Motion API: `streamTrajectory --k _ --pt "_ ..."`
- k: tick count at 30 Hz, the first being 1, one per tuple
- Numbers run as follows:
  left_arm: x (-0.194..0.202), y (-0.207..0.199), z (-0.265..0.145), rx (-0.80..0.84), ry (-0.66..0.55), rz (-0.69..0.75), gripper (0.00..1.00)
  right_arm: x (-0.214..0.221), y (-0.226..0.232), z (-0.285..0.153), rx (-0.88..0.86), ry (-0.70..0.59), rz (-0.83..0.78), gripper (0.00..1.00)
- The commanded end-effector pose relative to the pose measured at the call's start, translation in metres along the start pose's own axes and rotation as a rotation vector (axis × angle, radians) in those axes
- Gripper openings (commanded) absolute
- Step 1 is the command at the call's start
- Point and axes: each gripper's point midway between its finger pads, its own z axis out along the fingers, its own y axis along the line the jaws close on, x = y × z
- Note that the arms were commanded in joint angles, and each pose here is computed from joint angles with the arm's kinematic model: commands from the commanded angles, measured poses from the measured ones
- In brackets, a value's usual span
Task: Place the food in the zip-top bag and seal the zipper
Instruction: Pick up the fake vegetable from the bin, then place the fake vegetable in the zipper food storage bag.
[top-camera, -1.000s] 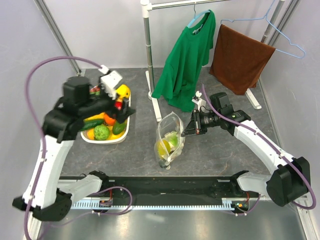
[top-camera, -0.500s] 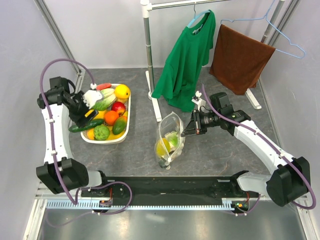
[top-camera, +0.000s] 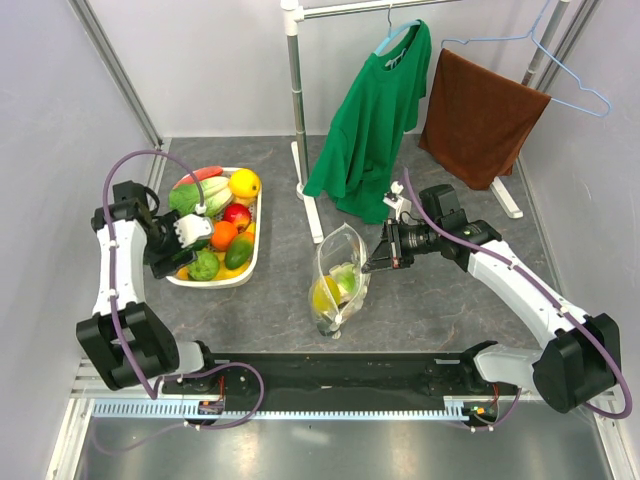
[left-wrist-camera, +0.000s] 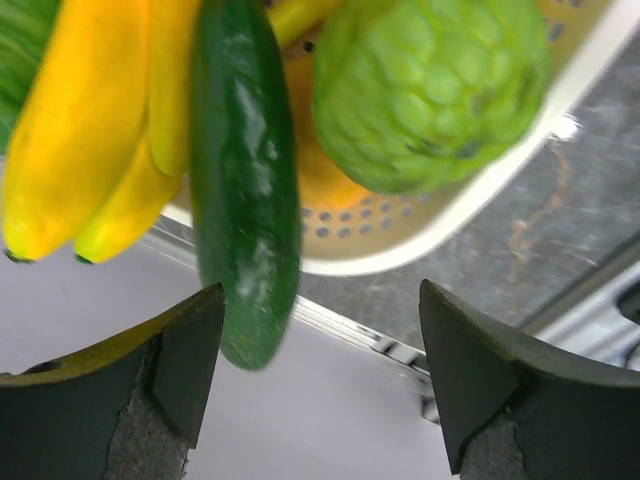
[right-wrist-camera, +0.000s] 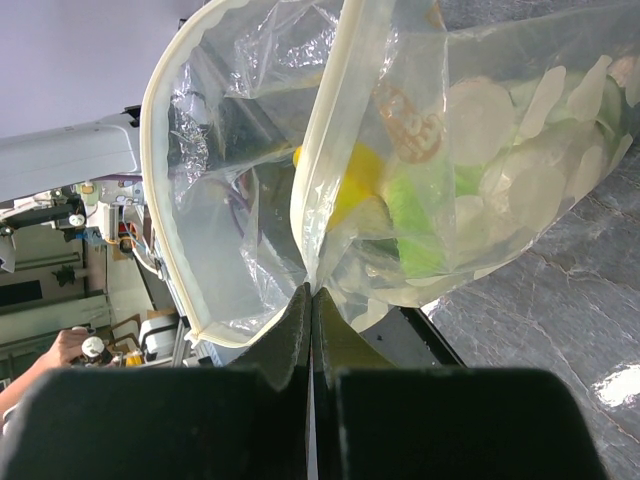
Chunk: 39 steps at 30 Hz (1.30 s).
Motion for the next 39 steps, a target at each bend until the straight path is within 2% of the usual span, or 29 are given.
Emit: streamTrajectory --k 1,8,11,12,14,15,20,26,28,29,30,31,32,33,34,35,36,37,39 --pt "-0.009 0.035 0.013 -0.137 -0.058 0.122 0.85 -0.001 0.005 -0.002 -0.026 -0.013 -0.035 0.0" --pt "-0.001 0.034 0.033 -0.147 -0.039 0.159 0.84 -0.003 0.004 0.0 -0.029 -0.005 -0.03 0.0" --pt "0.001 0.032 0.036 -0.135 -0.032 0.159 0.76 -0.003 0.005 0.0 -0.032 -0.005 -0.028 0.0" --pt "0.001 0.032 0.036 -0.136 -0.029 0.157 0.67 -0.004 0.005 0.001 -0.03 -0.006 -0.028 0.0" --pt "0.003 0.033 0.033 -0.141 -0.016 0.148 0.57 -0.005 0.005 0.001 -0.031 -0.008 -0.032 0.0" --pt "0.003 0.034 0.029 -0.151 -0.016 0.139 0.48 -0.004 0.005 0.0 -0.028 -0.008 -0.031 0.0" --pt "-0.007 0.037 -0.004 -0.193 -0.032 0.102 0.31 -0.006 0.004 0.0 -0.025 -0.011 -0.031 0.0" --pt "-0.027 0.041 -0.063 -0.311 -0.079 0.095 0.3 -0.009 0.004 0.001 -0.019 -0.014 -0.036 0.0" --pt "-0.054 0.042 -0.089 -0.348 -0.134 0.111 0.3 -0.011 0.004 0.001 -0.014 -0.021 -0.04 0.0" --pt "-0.065 0.034 -0.094 -0.323 -0.17 0.064 0.3 -0.012 0.003 0.001 -0.012 -0.022 -0.039 0.0" --pt "-0.089 0.016 -0.095 -0.252 -0.218 0.075 0.3 -0.012 0.003 0.001 -0.011 -0.021 -0.036 0.0" --pt "-0.109 0.011 -0.114 -0.251 -0.272 0.062 0.29 -0.012 0.004 0.001 -0.012 -0.023 -0.037 0.0" --pt "-0.137 -0.005 -0.111 -0.161 -0.33 -0.007 0.27 -0.012 0.003 0.001 -0.01 -0.023 -0.035 0.0" --pt "-0.165 -0.021 -0.13 -0.098 -0.429 -0.029 0.17 -0.012 0.003 0.002 -0.01 -0.023 -0.035 0.0" --pt "-0.187 -0.034 -0.138 -0.012 -0.502 -0.136 0.13 -0.013 0.003 0.001 -0.008 -0.024 -0.037 0.0" --pt "-0.212 -0.046 -0.144 0.081 -0.568 -0.166 0.13 -0.013 0.002 0.002 -0.005 -0.026 -0.039 0.0" --pt "-0.244 -0.059 -0.17 0.175 -0.726 -0.169 0.17 -0.013 0.003 0.002 -0.006 -0.026 -0.041 0.0" --pt "-0.261 -0.07 -0.18 0.278 -0.78 -0.285 0.18 -0.014 0.003 0.001 -0.006 -0.029 -0.042 0.0" --pt "-0.299 -0.086 -0.196 0.404 -0.943 -0.278 0.18 -0.015 0.005 0.001 -0.009 -0.029 -0.042 0.0"
